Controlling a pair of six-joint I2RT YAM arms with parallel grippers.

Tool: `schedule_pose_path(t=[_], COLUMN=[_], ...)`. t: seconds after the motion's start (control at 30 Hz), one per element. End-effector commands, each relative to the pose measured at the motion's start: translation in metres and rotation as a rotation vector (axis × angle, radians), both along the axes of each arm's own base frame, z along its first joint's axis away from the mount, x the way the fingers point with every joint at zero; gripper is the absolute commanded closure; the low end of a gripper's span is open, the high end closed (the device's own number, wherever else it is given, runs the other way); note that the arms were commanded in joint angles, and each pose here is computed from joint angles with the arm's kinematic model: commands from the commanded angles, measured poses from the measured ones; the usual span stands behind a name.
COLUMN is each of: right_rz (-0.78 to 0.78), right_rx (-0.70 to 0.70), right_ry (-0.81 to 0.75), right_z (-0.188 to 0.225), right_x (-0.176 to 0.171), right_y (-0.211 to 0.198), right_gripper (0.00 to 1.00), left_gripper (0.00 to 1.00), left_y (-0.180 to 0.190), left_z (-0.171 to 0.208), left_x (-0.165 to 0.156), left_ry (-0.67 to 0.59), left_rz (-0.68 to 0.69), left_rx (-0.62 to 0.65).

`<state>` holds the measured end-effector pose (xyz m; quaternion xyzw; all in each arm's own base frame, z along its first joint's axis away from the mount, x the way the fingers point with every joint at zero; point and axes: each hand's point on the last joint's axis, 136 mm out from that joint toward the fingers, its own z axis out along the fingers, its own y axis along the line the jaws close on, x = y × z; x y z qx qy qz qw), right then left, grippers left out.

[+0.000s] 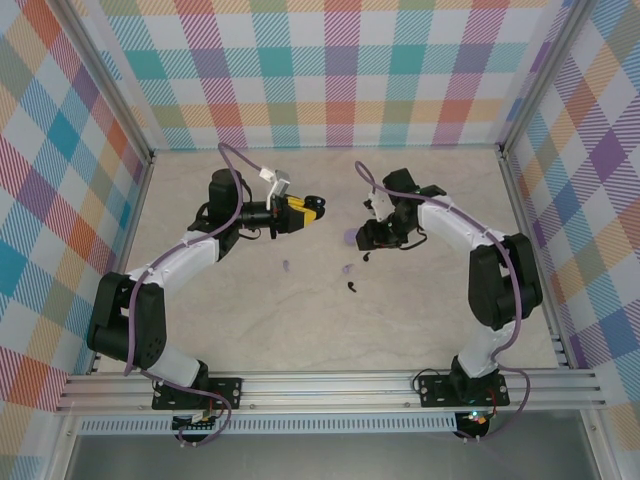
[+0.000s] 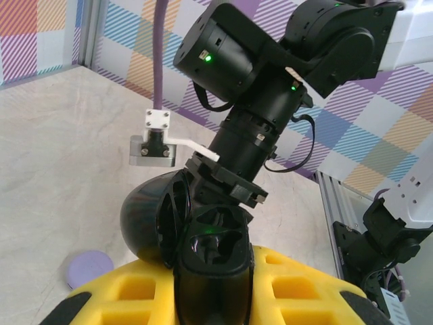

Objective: Insert the wireless bluetooth earbuds into the charging case

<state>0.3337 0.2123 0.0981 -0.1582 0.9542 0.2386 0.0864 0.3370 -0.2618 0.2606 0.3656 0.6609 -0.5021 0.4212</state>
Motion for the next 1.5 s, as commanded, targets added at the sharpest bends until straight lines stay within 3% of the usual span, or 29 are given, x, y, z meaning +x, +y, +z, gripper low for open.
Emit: schedule_pose_path(t=[0.0,0.3,0.73,1.47], right_rz=[-0.035,-0.072,-0.104,-0.066], right_rx=[-0.059,-0.141,-0.178,-0.248], right_ry=[0.041,0.051,0.055,0.148], right_z=[-0.021,-0.043,-0.055,-0.089], right_x=[0.003,0.030,0.059,0.038], right_y=[-0.008,-0.011,-0.006,-0.018], right_gripper=[0.57,0.75,0.89,0.88], left_gripper=[0.83,0.83,0.83,0.84], left_y=[0.005,0.004,0.004,0.005], left_z=[0.015,0.015,0.015,0.016], left_x=[-0.006,-0.008,-0.008,-0.010], left_ry=[-0.056,-0.054,-0.049,-0.056], left_rz=[-0.016,-0.023,-0.029,-0.031], left_rx=[-0.015,-0.012,-0.010,-0.008])
